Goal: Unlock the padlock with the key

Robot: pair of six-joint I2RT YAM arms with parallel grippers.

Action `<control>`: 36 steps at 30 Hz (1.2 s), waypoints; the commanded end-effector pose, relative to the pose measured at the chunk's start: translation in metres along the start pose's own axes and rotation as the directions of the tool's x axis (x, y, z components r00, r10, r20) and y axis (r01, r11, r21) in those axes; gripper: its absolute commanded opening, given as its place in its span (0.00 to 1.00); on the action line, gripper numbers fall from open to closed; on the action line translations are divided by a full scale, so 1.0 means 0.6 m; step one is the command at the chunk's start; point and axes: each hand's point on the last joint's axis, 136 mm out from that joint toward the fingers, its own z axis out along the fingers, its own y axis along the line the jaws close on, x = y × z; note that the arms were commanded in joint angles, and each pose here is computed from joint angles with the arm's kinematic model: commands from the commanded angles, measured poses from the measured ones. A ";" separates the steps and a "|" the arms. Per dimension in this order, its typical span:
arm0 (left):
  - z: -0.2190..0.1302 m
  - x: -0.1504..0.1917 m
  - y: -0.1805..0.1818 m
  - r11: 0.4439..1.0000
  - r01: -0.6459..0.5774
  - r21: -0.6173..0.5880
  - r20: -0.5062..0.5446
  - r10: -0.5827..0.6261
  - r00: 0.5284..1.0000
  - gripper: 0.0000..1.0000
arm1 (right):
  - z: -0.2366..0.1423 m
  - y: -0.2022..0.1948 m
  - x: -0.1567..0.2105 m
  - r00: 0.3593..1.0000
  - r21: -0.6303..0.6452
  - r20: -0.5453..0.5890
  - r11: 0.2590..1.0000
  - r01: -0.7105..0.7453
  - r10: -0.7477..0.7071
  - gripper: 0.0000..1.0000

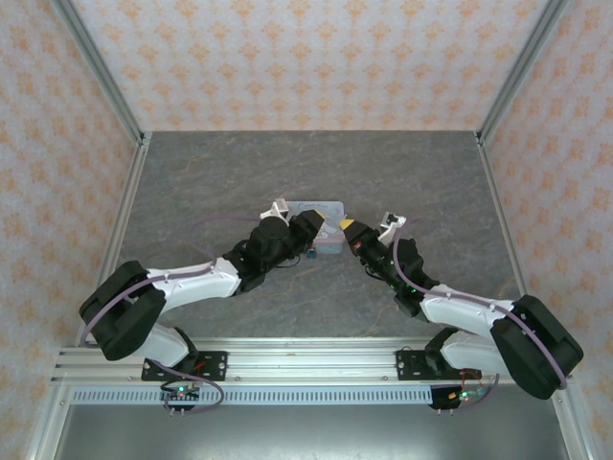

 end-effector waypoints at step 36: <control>0.035 0.043 -0.031 0.998 0.013 0.057 -0.013 -0.012 1.000 0.01 | 0.000 0.020 -0.005 1.000 -0.048 0.008 0.999 -0.010 0.011 0.00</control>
